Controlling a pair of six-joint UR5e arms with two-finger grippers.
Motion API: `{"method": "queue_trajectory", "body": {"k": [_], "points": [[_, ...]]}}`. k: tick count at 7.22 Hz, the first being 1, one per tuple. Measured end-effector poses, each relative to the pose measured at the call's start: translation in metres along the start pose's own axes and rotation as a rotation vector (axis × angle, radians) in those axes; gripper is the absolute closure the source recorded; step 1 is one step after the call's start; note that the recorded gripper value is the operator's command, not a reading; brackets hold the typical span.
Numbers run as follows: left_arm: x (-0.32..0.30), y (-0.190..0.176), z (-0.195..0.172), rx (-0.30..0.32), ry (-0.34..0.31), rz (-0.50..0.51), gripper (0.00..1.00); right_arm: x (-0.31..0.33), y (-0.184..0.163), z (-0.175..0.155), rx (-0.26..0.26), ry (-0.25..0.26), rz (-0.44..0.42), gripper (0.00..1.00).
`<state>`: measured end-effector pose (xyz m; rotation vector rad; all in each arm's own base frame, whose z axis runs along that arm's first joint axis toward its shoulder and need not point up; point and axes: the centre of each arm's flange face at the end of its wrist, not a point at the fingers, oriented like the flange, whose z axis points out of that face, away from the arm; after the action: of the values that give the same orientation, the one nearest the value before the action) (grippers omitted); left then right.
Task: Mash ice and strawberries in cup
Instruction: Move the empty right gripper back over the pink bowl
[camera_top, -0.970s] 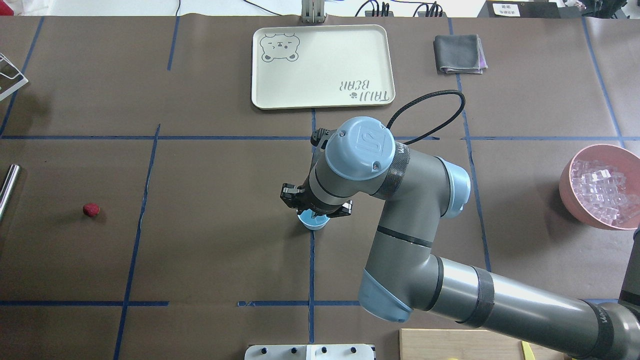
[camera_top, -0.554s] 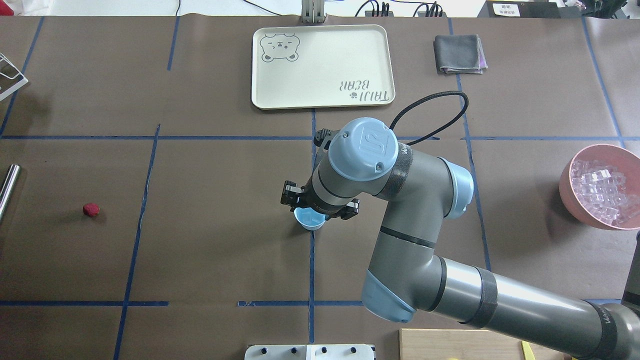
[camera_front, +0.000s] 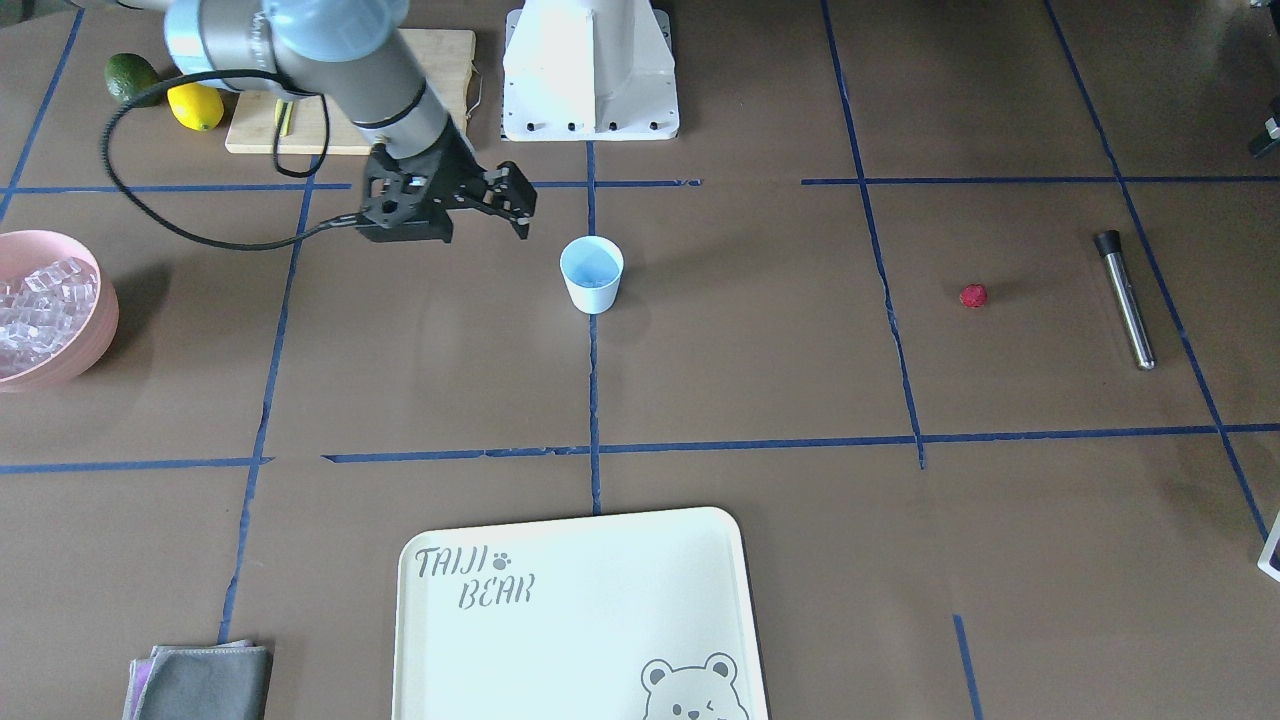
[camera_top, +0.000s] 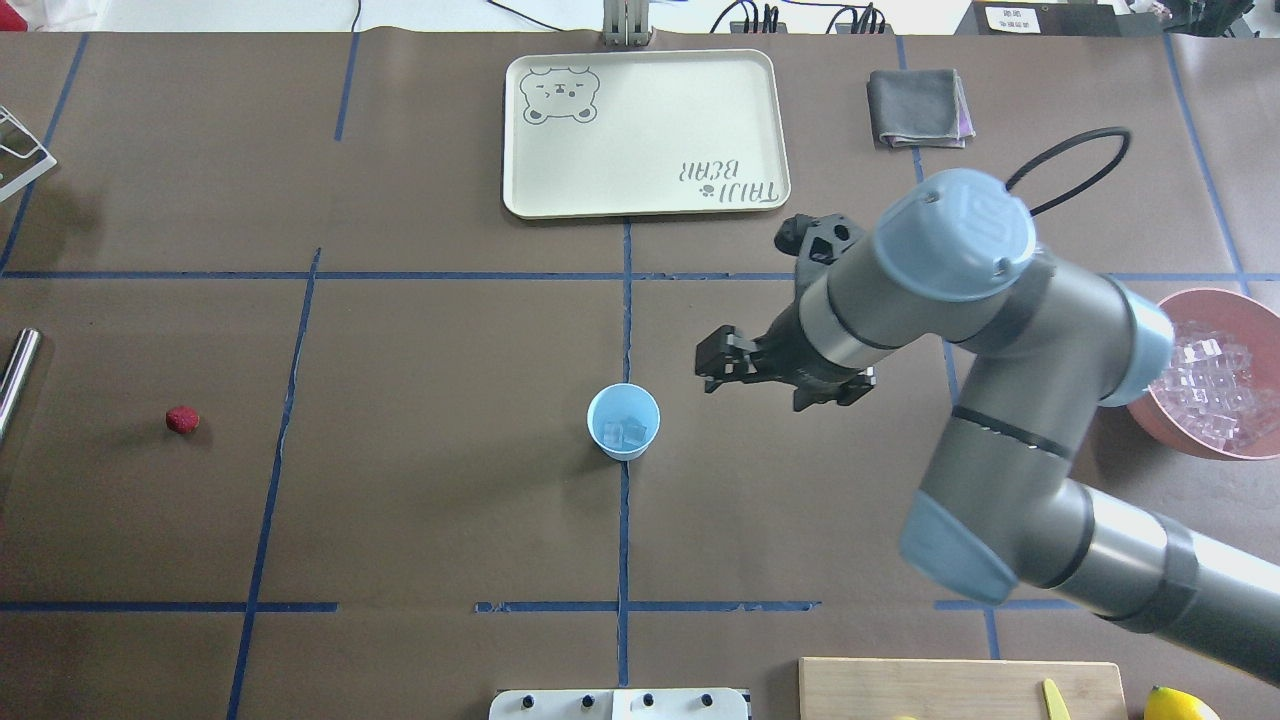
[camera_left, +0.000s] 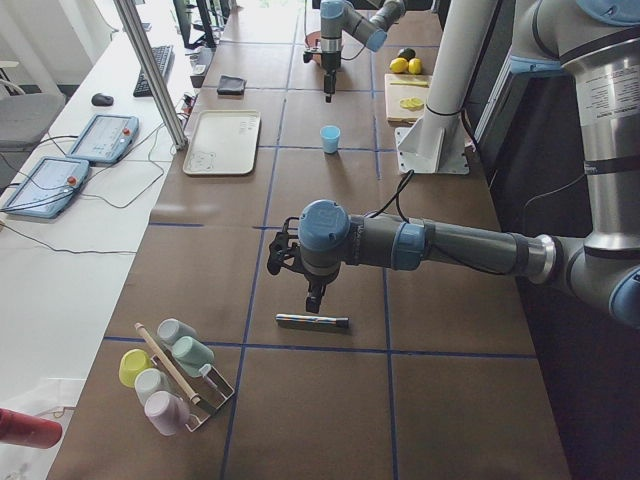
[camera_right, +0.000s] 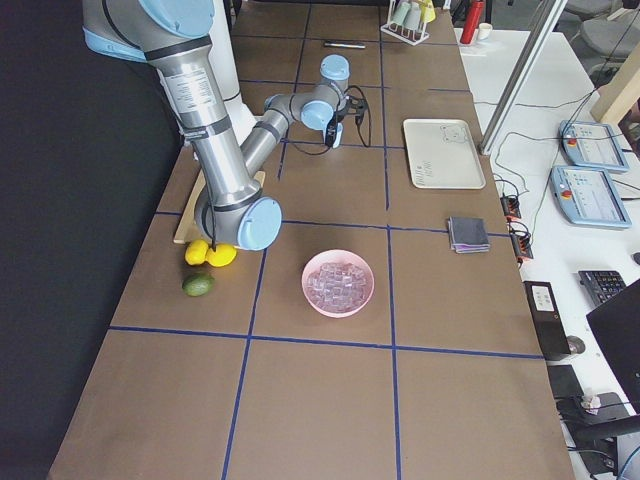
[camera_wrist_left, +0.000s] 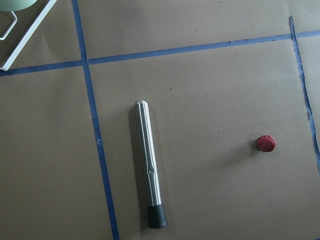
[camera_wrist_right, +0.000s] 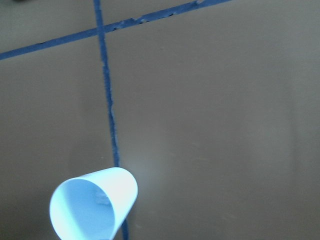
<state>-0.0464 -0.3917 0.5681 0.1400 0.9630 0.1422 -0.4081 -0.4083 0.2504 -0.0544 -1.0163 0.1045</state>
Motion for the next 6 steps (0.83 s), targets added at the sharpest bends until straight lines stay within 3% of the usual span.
{"method": "queue_trajectory", "body": {"k": [4, 6], "points": [[-0.002, 0.005, 0.002, -0.005, 0.0, -0.006, 0.0, 0.232, -0.067, -0.086, -0.013, 0.084, -0.194, 0.0], [-0.002, 0.005, 0.002, -0.006, 0.0, -0.007, 0.0, 0.321, -0.103, -0.101, -0.006, 0.142, -0.305, 0.0]]}}
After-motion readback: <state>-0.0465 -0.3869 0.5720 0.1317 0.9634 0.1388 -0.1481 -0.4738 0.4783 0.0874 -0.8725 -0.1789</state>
